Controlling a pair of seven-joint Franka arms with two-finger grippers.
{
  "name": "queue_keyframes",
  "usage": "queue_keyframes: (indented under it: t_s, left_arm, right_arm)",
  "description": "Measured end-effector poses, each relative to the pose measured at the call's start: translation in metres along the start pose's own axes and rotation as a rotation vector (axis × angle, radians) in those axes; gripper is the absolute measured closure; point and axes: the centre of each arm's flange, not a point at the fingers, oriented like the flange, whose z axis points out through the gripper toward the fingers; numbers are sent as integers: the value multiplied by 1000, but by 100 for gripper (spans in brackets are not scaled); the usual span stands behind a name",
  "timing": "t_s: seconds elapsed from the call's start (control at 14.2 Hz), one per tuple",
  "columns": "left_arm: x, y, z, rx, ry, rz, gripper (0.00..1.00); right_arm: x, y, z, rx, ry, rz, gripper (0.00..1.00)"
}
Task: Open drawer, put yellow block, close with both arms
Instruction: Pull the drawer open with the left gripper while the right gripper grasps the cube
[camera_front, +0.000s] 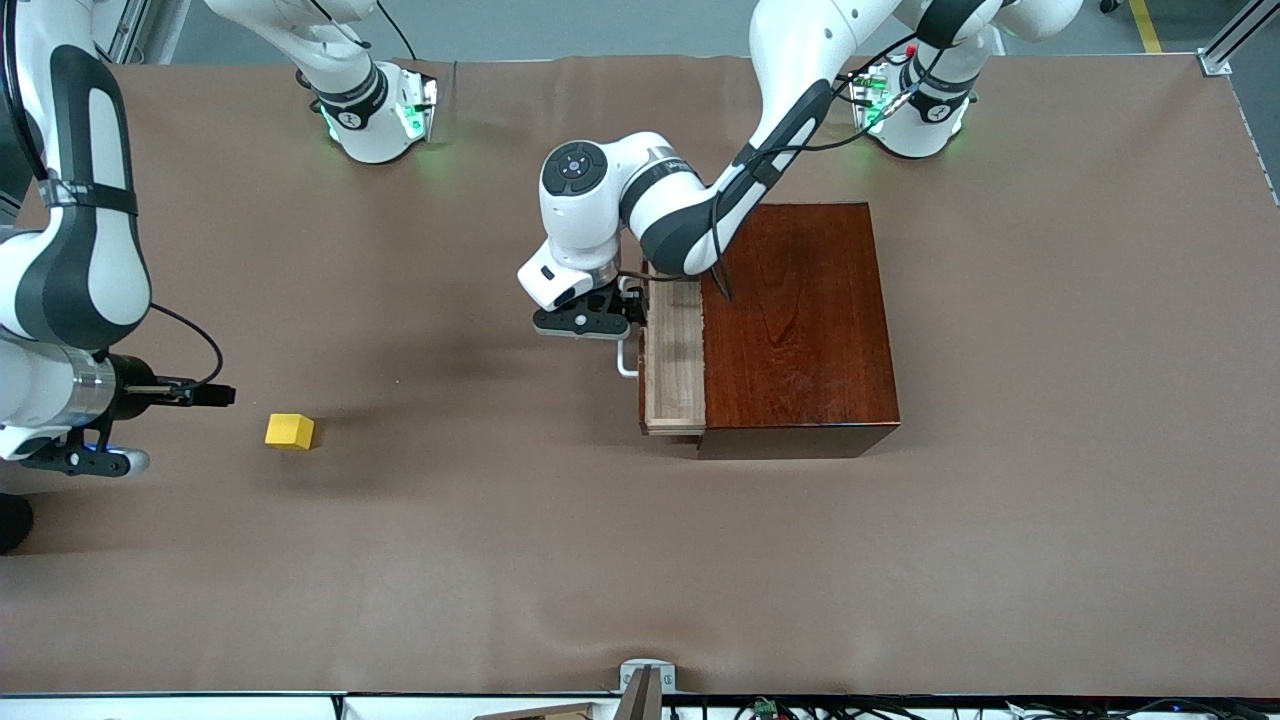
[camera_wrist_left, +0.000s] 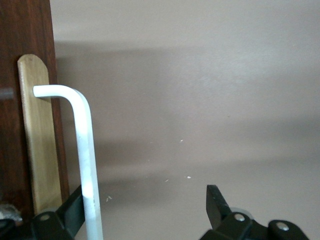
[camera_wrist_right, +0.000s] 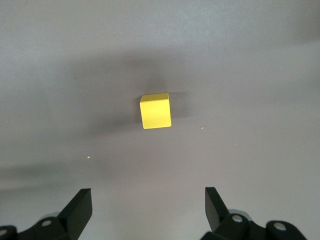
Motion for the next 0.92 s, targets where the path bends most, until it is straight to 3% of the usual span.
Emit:
queue_keyframes:
  t_s: [0.35,0.63,0.92]
  left_arm:
    - [-1,5,-1,-32,11,-4,0]
    - [-2,9,-1,-56,21,-3,0]
    - [-3,14,-1,-98,32,-11,0]
  right_arm:
    - [15,11,10,2,58,17,0]
    - [27,13,25,38,88,34,0]
    - [41,9,59,42,81,32,0]
